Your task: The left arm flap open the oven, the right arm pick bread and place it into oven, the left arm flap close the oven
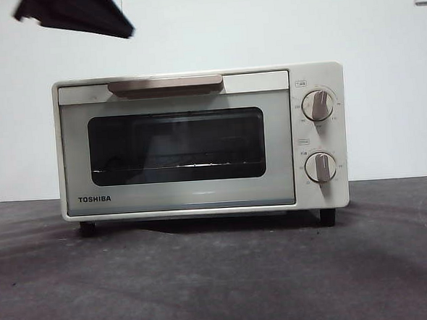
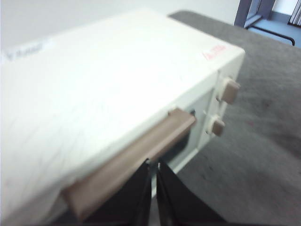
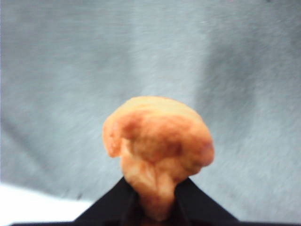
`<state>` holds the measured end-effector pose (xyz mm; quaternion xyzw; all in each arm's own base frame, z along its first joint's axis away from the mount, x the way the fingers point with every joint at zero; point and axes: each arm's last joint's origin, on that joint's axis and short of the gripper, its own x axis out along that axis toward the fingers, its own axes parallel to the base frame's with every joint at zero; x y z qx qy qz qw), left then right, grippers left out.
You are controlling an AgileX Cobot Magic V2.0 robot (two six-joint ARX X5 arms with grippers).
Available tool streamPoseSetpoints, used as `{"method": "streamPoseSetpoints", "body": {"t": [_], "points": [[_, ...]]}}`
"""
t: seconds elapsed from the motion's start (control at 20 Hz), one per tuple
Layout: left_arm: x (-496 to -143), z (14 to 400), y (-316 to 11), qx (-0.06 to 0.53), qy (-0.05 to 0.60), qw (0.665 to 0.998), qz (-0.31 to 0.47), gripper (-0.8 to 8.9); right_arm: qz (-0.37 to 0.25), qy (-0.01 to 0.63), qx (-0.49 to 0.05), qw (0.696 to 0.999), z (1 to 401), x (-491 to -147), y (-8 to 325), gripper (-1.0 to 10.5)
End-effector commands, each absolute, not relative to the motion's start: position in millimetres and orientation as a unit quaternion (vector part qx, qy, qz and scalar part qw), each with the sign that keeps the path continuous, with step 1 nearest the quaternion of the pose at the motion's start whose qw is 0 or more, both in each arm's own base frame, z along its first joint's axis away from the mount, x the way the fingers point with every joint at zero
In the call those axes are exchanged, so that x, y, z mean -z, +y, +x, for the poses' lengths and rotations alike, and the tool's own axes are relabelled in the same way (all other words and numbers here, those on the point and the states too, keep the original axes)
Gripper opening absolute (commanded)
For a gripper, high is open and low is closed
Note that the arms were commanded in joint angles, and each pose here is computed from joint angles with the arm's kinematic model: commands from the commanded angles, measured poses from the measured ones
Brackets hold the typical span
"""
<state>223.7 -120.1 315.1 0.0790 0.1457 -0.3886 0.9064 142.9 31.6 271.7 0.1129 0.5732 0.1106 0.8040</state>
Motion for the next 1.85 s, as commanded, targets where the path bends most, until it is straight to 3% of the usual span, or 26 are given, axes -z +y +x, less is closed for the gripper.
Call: {"method": "streamPoseSetpoints", "body": {"t": [0.05, 0.4, 0.75, 1.1, 1.85], "points": [[-312, 237, -128, 0.383, 0.127, 0.908, 0.109, 0.19, 0.118, 0.557, -0.124, 0.812, 133, -282, 31, 0.1], [-294, 260, -139, 0.354, 0.117, 0.917, 0.141, 0.19, 0.134, 0.533, -0.152, 0.821, 115, -291, 29, 0.1], [-281, 264, -139, 0.346, 0.141, 0.904, 0.207, 0.14, 0.136, 0.541, -0.157, 0.815, 113, -290, 29, 0.1], [-285, 256, -148, 0.368, 0.176, 0.881, 0.238, 0.14, 0.135, 0.537, -0.158, 0.817, 114, -291, 29, 0.1], [-281, 227, -164, 0.333, 0.258, 0.875, 0.24, 0.15, 0.133, 0.535, -0.16, 0.819, 114, -291, 29, 0.1]]}}
